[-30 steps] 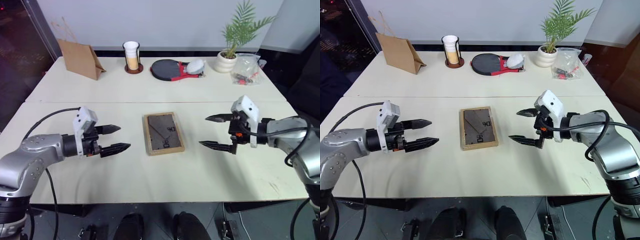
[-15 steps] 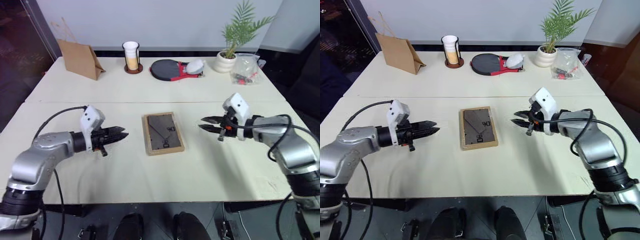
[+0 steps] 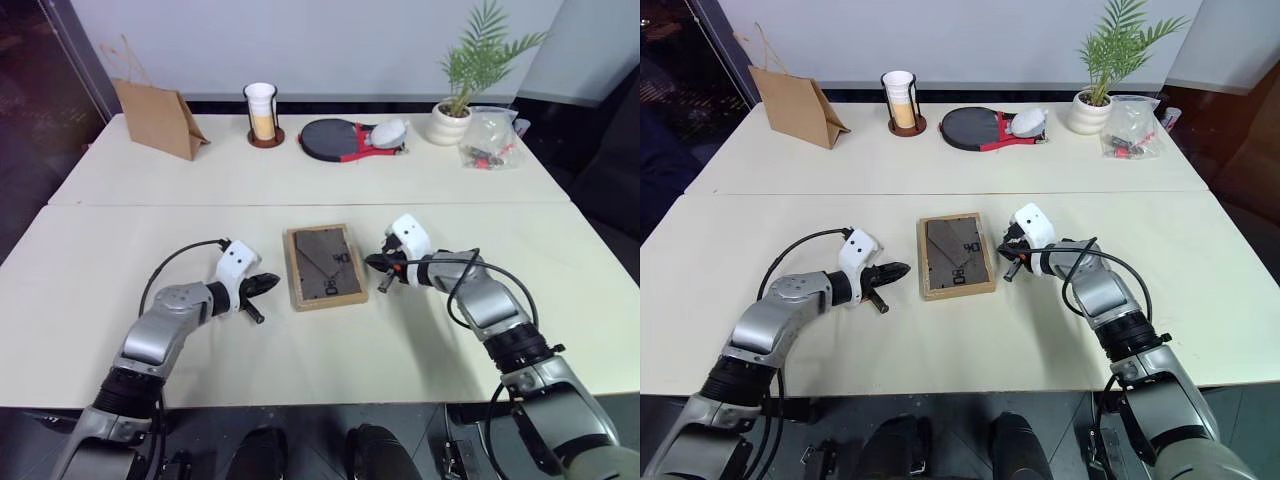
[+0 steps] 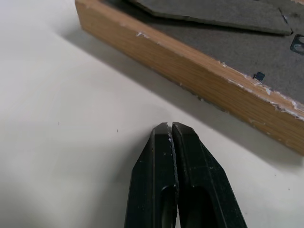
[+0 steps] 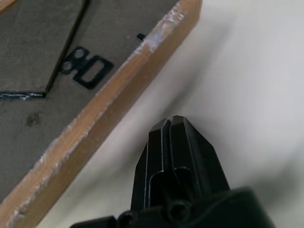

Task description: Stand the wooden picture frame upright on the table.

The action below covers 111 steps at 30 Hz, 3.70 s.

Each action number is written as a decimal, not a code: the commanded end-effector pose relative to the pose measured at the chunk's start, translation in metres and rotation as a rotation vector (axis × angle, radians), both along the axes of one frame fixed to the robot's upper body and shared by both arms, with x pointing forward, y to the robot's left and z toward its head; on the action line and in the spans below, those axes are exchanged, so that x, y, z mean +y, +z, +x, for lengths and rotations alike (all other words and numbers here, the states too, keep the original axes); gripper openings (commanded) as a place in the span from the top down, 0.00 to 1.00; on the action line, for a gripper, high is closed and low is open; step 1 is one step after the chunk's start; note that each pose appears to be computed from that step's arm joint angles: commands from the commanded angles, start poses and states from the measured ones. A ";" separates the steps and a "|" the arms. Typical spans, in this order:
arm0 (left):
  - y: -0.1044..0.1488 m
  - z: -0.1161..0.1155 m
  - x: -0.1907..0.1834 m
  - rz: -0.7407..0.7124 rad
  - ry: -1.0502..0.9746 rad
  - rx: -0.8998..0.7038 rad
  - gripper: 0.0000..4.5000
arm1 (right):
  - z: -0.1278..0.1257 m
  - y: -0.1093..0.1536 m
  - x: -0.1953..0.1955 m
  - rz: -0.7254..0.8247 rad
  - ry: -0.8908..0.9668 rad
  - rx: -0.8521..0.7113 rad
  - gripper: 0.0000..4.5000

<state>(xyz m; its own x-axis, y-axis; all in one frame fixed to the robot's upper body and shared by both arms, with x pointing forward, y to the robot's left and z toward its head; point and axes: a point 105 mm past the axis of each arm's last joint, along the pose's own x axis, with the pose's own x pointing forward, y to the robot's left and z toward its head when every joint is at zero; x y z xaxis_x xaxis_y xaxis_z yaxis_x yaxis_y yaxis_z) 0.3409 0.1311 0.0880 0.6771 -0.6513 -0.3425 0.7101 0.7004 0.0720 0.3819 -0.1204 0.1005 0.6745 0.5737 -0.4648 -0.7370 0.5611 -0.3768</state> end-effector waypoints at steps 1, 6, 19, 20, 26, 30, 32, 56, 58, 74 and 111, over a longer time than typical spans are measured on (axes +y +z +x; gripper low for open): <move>-0.002 -0.007 -0.011 0.002 -0.030 0.000 0.98 | -0.014 -0.003 0.020 0.015 0.082 0.024 0.99; -0.004 -0.017 -0.014 -0.020 -0.045 0.035 0.98 | -0.034 -0.006 0.038 0.040 0.153 0.068 0.99; -0.003 -0.043 0.006 0.036 -0.043 0.092 0.98 | -0.057 -0.013 0.050 0.010 0.185 0.107 0.99; -0.003 -0.040 0.009 0.043 -0.027 0.086 0.98 | -0.056 -0.013 0.047 -0.007 0.174 0.097 0.99; 0.017 -0.037 0.034 -0.053 0.019 0.122 0.87 | -0.056 0.002 0.013 -0.081 0.154 0.053 1.00; 0.043 -0.048 0.024 -0.315 -0.037 0.265 0.48 | -0.060 0.013 0.002 -0.107 0.164 0.026 1.00; 0.048 -0.051 0.022 -0.408 -0.038 0.358 0.26 | -0.060 0.017 0.000 -0.117 0.174 0.016 1.00; -0.001 -0.054 -0.001 -0.657 0.122 0.870 0.01 | -0.068 -0.001 0.057 -0.064 0.339 0.064 1.00; -0.004 -0.053 -0.003 -0.677 0.122 0.885 0.01 | -0.070 0.000 0.060 -0.057 0.358 0.068 1.00; 0.025 -0.051 -0.012 -0.906 -0.021 0.843 0.76 | -0.061 0.030 0.042 -0.053 0.284 -0.004 1.00; 0.076 -0.060 -0.041 -1.122 -0.106 0.673 0.76 | -0.050 0.143 0.098 0.407 0.490 0.183 0.01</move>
